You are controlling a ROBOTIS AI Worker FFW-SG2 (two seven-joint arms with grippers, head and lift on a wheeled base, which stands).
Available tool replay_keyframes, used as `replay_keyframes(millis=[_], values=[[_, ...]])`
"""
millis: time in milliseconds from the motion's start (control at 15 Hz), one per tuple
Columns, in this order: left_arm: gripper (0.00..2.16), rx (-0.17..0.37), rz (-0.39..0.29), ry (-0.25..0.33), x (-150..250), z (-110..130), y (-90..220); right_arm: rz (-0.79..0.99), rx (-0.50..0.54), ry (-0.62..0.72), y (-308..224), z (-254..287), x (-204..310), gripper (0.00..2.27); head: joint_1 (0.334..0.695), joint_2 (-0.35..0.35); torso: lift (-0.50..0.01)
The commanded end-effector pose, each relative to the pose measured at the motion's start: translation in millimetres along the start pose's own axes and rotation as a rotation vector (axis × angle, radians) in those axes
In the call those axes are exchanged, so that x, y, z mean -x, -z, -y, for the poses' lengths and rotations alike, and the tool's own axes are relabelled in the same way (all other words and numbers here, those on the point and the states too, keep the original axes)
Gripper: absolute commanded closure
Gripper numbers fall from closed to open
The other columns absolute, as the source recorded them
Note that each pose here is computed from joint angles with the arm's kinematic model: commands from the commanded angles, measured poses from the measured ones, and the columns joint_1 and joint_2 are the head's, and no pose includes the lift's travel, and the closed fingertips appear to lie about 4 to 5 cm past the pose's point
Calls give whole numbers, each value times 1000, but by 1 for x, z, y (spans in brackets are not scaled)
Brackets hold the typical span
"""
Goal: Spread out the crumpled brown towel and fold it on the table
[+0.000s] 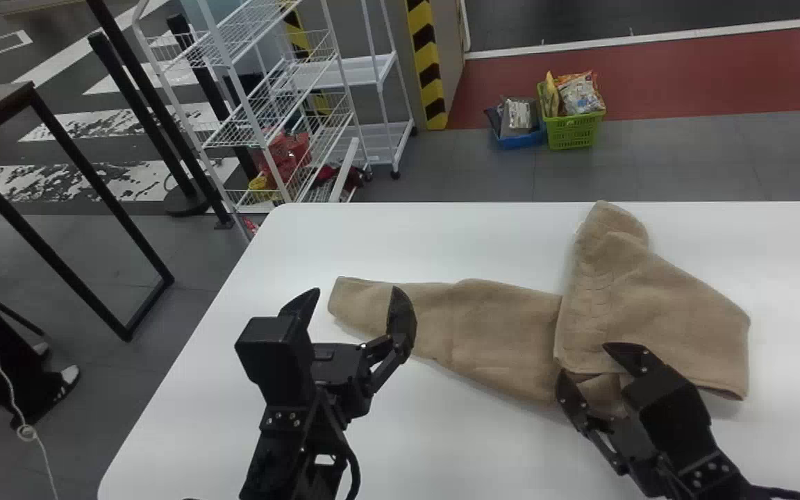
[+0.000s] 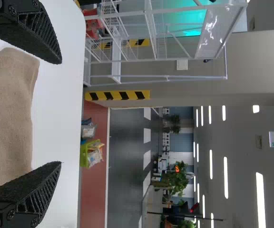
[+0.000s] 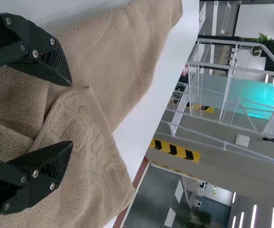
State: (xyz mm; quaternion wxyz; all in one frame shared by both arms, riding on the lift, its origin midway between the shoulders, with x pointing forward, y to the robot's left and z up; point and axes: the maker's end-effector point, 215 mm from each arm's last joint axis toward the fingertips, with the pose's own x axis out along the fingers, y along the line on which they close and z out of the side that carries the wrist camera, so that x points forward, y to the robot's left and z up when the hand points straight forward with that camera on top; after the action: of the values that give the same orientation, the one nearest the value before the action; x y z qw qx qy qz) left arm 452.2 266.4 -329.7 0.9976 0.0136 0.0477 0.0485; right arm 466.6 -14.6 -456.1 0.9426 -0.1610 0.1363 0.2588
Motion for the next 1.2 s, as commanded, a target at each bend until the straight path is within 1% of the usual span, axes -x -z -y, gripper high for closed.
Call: replay_keyframes(millis=[0, 67, 133, 467, 600, 733, 867, 933, 1000, 1067, 1133], values=[[46, 0, 3, -1, 2, 0, -1, -17, -8, 1, 4, 3, -6, 1207, 695, 301, -127], [46, -3, 5, -1, 2, -1, -1, -12, -7, 4, 3, 4, -5, 1561, 695, 298, -127], [46, -4, 3, -2, 2, -1, 0, -1, -7, 6, 0, 3, -5, 1690, 695, 295, -127], [46, -5, 9, -4, 2, -1, -2, 118, -22, 32, -41, 8, 17, 1754, 695, 304, -127], [46, -7, 10, -4, 2, -1, -2, 136, -45, 75, -47, 28, 24, 1754, 695, 304, -127], [46, -8, 20, -3, 3, -2, -6, 144, -76, 150, -46, 65, 31, 1754, 695, 292, -127], [46, -12, 26, -2, 5, -3, -7, 146, -124, 247, -37, 108, 50, 1754, 695, 264, -127], [46, -14, 29, -5, 6, -4, -7, 165, -157, 302, -34, 132, 66, 1754, 695, 226, -127], [46, -15, 27, -6, 7, -5, -6, 170, -189, 351, -23, 152, 85, 1754, 695, 207, -127], [46, -16, 29, -7, 7, -5, -5, 179, -196, 390, -14, 167, 103, 1754, 695, 188, -127], [46, -17, 28, -6, 7, -6, -4, 169, -204, 423, -2, 180, 118, 1754, 695, 138, -127]])
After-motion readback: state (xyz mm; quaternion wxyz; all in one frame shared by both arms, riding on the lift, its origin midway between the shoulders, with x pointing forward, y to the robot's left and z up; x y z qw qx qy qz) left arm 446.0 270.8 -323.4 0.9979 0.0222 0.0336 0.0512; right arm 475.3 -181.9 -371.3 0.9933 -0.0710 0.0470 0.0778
